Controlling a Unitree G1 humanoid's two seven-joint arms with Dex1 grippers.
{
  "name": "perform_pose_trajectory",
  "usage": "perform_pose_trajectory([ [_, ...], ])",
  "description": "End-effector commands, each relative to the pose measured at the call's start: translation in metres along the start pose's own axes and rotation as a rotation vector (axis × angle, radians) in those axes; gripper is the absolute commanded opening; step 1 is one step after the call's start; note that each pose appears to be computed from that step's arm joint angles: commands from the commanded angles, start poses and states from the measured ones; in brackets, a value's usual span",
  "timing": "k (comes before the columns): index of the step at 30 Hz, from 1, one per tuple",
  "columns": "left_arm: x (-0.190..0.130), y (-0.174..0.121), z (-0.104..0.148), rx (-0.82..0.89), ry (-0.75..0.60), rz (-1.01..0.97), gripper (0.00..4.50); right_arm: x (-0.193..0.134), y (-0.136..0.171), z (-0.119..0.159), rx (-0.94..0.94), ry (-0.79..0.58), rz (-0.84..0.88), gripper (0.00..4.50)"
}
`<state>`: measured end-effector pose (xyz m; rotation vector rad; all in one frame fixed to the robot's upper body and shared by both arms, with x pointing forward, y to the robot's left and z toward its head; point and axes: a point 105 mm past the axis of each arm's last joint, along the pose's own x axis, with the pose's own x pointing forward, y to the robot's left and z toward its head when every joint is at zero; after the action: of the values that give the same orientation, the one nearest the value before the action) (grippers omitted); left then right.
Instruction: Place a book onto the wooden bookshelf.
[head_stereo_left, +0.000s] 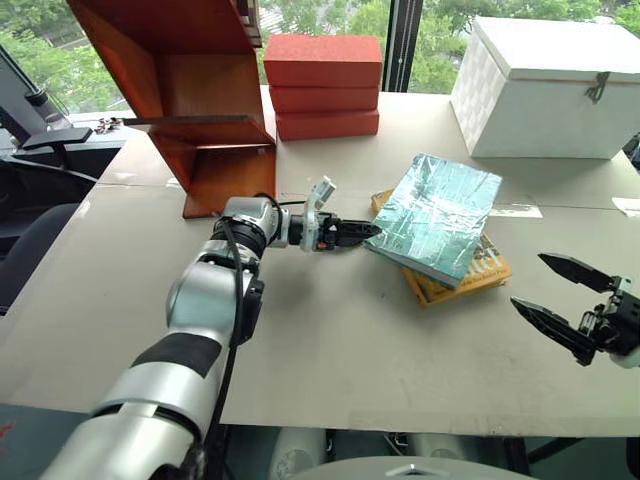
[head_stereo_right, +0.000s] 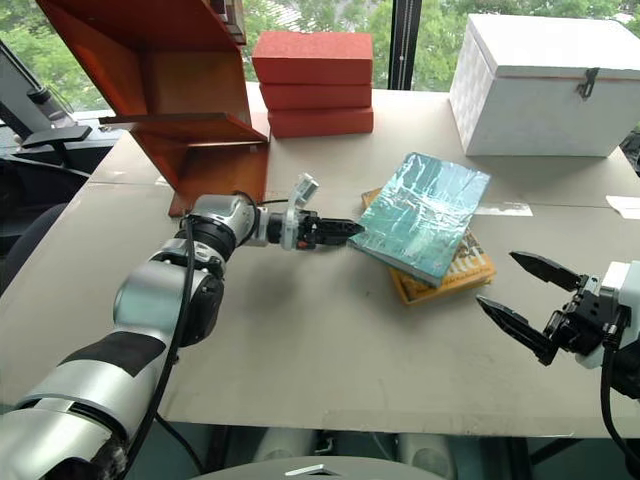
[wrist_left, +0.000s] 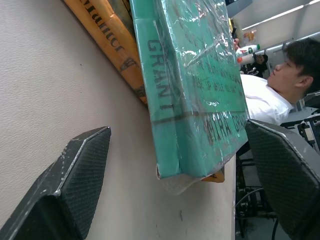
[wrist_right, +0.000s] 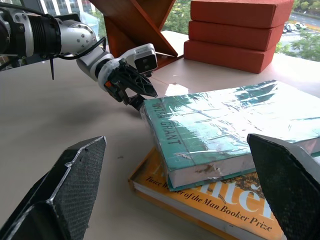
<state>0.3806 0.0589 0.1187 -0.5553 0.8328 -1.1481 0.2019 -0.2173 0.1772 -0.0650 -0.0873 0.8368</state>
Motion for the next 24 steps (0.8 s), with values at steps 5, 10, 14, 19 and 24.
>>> perform_pose_trajectory([
  [5, 0.022, -0.005, 0.012, -0.063, -0.121, 0.002, 4.41, -0.008, 0.004, 0.013, -0.054, -0.023, -0.042, 4.50],
  [10, 0.024, 0.000, 0.003, -0.094, -0.109, 0.006, 3.66, -0.011, 0.005, 0.016, -0.063, -0.025, -0.059, 4.50],
  [14, 0.025, 0.003, -0.003, -0.111, -0.091, 0.008, 1.79, -0.012, 0.006, 0.018, -0.066, -0.028, -0.063, 4.50],
  [19, 0.027, -0.002, -0.002, -0.124, -0.096, -0.027, 0.03, -0.009, 0.004, 0.021, -0.064, -0.043, -0.064, 4.50],
  [24, 0.025, -0.029, 0.016, -0.124, -0.138, -0.174, 0.03, -0.006, 0.000, 0.026, -0.063, -0.068, -0.066, 4.50],
])
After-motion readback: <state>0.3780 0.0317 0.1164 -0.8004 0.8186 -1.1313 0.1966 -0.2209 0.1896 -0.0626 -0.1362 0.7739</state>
